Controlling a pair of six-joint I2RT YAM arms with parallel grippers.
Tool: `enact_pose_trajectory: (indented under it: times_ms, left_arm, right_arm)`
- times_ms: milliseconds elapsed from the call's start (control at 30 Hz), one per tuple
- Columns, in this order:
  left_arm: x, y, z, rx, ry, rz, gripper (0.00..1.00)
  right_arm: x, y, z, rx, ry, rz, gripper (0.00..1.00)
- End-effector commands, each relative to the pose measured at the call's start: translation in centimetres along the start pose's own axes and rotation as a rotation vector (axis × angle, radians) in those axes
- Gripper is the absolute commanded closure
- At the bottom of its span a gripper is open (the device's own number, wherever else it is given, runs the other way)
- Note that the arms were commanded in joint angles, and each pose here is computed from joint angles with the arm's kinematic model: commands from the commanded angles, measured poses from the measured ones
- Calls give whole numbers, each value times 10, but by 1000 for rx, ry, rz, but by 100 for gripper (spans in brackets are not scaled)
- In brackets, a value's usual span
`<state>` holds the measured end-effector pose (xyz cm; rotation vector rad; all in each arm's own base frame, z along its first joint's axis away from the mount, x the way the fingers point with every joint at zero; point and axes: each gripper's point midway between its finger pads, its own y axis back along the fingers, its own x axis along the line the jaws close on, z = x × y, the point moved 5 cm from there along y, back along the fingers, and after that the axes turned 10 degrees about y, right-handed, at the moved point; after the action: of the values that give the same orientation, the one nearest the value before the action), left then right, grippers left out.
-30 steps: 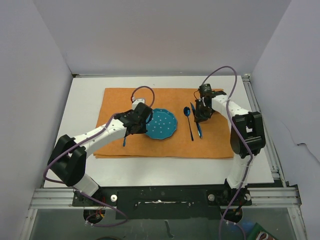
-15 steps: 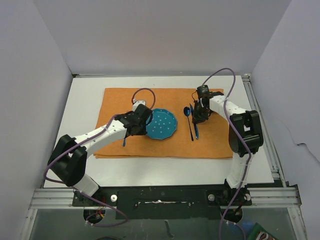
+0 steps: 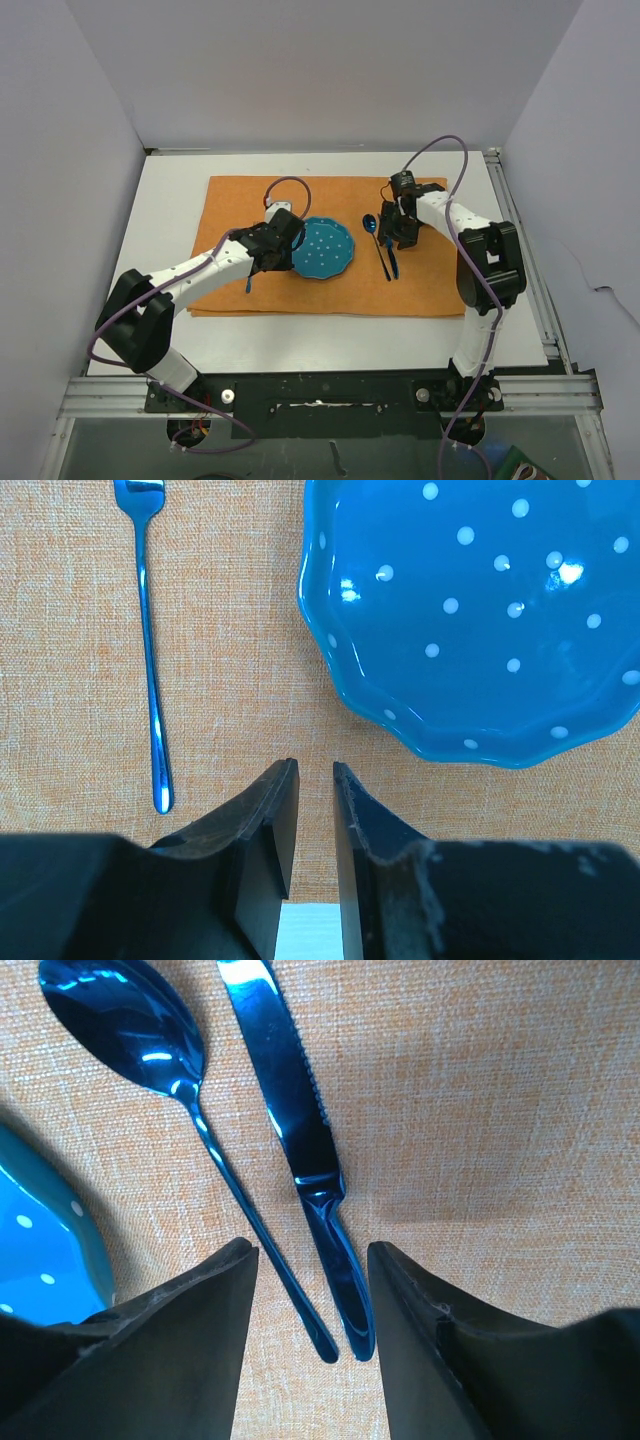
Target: Set the dinner table for one person
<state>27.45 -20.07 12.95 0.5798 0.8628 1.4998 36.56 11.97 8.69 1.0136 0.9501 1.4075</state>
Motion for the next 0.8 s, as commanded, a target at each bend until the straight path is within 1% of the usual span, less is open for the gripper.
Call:
enact_pose_trajectory:
  times_ms: [0, 200, 400, 500, 767]
  left_arm:
    - [-13, 4, 13, -38, 11, -44, 79]
    - [-14, 0, 13, -31, 5, -35, 79]
    - [-14, 1, 14, -35, 4, -33, 79]
    - [-14, 1, 14, -35, 2, -33, 79]
    - [-15, 0, 13, -30, 0, -36, 79]
  right_arm:
    - [9, 37, 14, -102, 42, 19, 51]
    - [20, 37, 1, -88, 84, 45, 53]
    - [12, 17, -22, -25, 105, 19, 51]
    - [16, 7, -36, 5, 120, 46, 51]
    - [17, -14, -63, 75, 143, 29, 51]
